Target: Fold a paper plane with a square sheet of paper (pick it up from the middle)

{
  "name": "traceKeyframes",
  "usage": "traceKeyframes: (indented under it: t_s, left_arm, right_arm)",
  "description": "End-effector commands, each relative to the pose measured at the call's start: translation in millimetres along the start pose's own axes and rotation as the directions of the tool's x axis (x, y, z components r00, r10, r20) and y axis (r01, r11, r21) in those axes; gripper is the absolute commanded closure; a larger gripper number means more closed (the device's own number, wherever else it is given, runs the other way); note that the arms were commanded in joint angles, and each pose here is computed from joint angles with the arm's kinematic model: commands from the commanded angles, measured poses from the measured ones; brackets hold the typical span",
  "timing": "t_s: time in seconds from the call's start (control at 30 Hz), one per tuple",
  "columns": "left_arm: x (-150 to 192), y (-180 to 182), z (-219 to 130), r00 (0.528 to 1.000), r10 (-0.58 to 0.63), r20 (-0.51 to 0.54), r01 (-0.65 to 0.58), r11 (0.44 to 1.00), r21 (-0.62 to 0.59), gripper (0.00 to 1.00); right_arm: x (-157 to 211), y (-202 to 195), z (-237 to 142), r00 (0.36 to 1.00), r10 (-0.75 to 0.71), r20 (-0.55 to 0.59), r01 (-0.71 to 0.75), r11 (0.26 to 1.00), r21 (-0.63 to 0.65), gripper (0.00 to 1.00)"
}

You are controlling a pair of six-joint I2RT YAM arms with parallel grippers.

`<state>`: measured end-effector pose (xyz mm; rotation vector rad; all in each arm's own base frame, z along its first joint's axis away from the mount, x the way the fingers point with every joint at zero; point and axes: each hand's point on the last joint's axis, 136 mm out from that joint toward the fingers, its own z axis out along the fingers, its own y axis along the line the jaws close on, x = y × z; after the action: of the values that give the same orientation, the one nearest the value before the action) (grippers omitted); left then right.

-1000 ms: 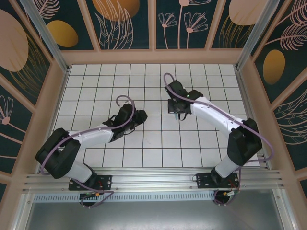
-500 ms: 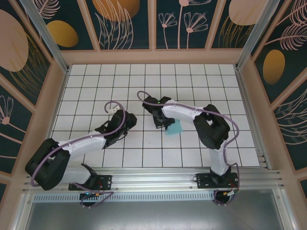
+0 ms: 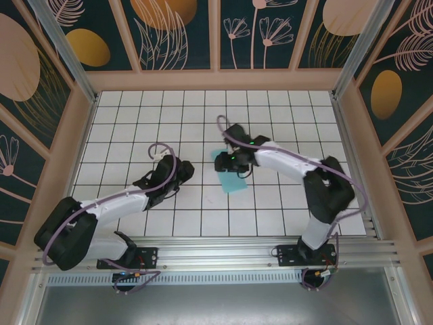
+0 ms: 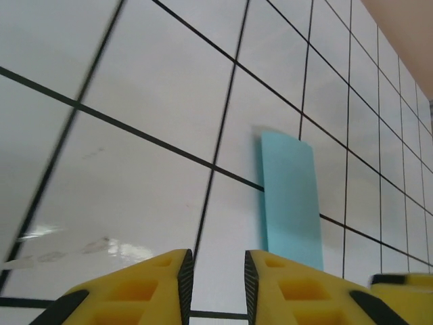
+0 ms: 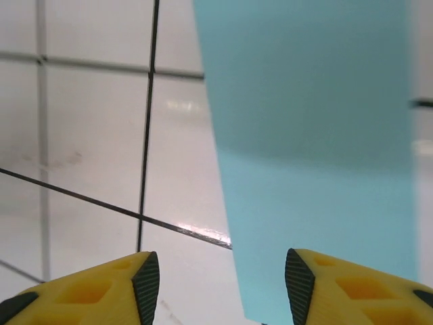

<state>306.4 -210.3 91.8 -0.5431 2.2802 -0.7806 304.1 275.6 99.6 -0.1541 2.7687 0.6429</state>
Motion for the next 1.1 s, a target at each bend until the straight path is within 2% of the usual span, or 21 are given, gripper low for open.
traceKeyframes:
  t_s: [0.0, 0.07, 0.17, 0.23, 0.37, 0.43, 0.63, 1.07]
  left_arm:
    - [7, -49, 12, 0.994, 0.072, -0.088, -0.057, 0.984, 0.168, 0.72]
    - [19, -71, 24, 0.981, 0.108, -0.160, -0.068, 0.968, 0.240, 0.75]
    - [38, -90, 44, 0.956, 0.155, -0.249, -0.081, 0.956, 0.283, 0.79]
    - [49, -94, 56, 0.941, 0.165, -0.295, -0.079, 0.956, 0.283, 0.80]
    - [67, -79, 85, 0.918, 0.164, -0.361, -0.093, 0.974, 0.206, 0.82]
    - [70, -66, 96, 0.919, 0.154, -0.363, -0.104, 0.983, 0.152, 0.84]
    - [80, -42, 104, 0.917, 0.129, -0.378, -0.099, 0.990, 0.097, 0.85]
    - [92, -26, 105, 0.901, 0.138, -0.412, -0.113, 0.990, 0.085, 0.85]
  right_arm:
    - [-15, -10, -18, 0.996, 0.057, 0.071, -0.046, 0.989, -0.140, 0.44]
    - [-18, -33, -22, 0.991, 0.108, 0.073, -0.094, 0.979, -0.180, 0.47]
    - [-17, -52, -18, 0.988, 0.143, 0.060, -0.125, 0.964, -0.233, 0.49]
    - [-16, -57, -14, 0.988, 0.145, 0.046, -0.126, 0.951, -0.282, 0.51]
    - [-16, -64, -2, 0.990, 0.137, 0.020, -0.125, 0.946, -0.299, 0.52]
    - [-13, -64, 5, 0.992, 0.126, 0.000, -0.120, 0.943, -0.310, 0.53]
    - [-6, -73, 24, 0.991, 0.125, -0.045, -0.133, 0.942, -0.308, 0.54]
    - [19, -75, 40, 0.984, 0.125, -0.130, -0.163, 0.923, -0.348, 0.55]
